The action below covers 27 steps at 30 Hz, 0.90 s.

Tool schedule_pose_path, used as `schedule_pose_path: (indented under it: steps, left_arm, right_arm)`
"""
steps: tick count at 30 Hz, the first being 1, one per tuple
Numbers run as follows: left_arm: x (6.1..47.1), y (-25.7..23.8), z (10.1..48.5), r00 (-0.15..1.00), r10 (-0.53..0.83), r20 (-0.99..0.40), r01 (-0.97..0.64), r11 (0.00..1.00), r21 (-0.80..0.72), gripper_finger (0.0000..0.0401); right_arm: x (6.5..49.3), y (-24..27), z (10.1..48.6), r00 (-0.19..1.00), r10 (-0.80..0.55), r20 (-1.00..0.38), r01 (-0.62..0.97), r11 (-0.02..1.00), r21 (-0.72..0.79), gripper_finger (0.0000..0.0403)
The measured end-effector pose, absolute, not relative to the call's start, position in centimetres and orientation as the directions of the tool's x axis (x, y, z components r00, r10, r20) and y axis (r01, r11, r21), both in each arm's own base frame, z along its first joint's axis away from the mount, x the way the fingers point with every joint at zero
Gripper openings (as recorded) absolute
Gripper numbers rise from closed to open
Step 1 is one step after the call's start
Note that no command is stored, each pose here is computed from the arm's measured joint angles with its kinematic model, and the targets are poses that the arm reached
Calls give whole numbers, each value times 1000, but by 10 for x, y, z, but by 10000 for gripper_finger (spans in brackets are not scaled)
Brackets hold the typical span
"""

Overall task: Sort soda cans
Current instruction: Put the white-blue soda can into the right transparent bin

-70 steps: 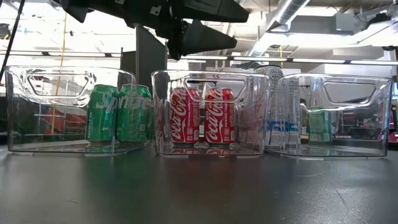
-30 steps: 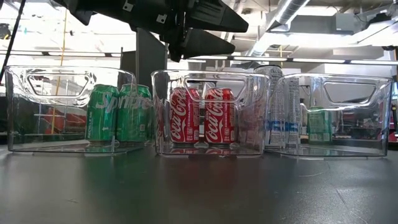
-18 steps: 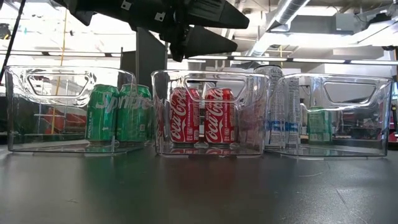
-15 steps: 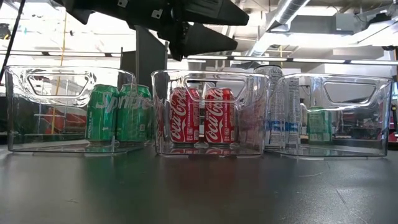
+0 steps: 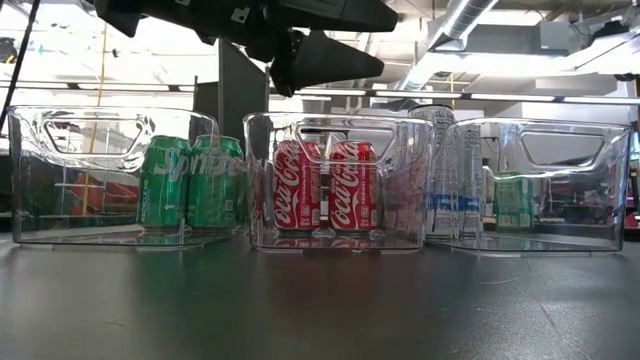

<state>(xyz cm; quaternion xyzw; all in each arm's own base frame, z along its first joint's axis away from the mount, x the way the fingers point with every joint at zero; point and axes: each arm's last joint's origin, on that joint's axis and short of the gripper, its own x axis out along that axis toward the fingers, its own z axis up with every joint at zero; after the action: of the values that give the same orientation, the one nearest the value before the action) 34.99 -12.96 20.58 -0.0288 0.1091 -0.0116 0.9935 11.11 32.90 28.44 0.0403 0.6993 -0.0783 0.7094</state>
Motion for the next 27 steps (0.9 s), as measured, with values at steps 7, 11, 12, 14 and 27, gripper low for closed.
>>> schedule_pose_path:
  steps: [7, 11, 12, 14, 27]
  left_arm:
    - [347, -136, 205, 973, -47, -227, 36, 998, -55, 281]
    - [345, -141, 205, 972, -61, -227, 50, 997, -55, 281]
    - [345, -142, 205, 972, -64, -227, 54, 997, -53, 281]
    - [344, -144, 205, 971, -70, -227, 60, 997, -51, 281]
    - [341, -150, 204, 970, -87, -229, 77, 996, -52, 281]
  right_arm:
    - [106, 330, 283, 2, -66, -998, 196, 979, -64, 372]
    - [101, 331, 282, 0, -74, -997, 221, 973, -72, 372]
    - [100, 331, 280, -1, -79, -997, 232, 970, -77, 372]
    - [97, 331, 278, -3, -89, -996, 235, 968, -87, 372]
    - [95, 331, 256, -2, -111, -994, 240, 965, -109, 372]
